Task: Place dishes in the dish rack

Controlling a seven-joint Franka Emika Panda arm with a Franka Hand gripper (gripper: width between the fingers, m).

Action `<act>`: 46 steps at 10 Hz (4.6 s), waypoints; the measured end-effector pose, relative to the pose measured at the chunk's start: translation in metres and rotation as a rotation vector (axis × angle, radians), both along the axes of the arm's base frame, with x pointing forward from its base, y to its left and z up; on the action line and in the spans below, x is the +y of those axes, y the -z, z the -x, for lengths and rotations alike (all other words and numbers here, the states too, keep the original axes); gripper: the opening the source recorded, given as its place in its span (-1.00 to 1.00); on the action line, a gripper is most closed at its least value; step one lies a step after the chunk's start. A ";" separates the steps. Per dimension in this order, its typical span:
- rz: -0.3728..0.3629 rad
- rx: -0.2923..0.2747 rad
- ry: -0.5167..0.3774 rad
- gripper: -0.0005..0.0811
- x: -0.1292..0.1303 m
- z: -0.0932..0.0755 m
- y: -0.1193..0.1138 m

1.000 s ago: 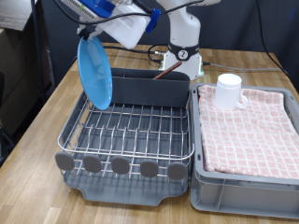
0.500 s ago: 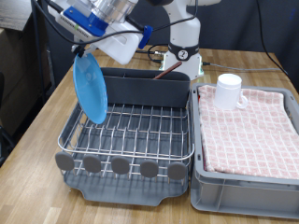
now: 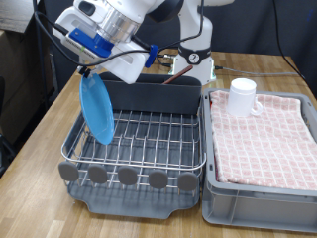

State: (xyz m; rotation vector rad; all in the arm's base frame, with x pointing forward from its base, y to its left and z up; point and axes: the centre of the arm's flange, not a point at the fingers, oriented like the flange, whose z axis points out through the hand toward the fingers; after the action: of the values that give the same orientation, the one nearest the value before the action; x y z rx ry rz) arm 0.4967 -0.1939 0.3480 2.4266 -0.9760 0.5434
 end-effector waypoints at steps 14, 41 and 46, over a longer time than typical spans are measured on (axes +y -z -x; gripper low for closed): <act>-0.040 0.052 0.085 0.62 0.039 -0.011 0.004; -0.380 0.330 -0.370 0.98 0.333 0.014 -0.081; -0.362 0.305 -0.400 0.98 0.355 0.042 -0.078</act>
State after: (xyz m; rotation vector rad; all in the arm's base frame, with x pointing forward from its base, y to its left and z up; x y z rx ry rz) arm 0.4551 0.1615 0.4260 2.9402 -0.4925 0.1149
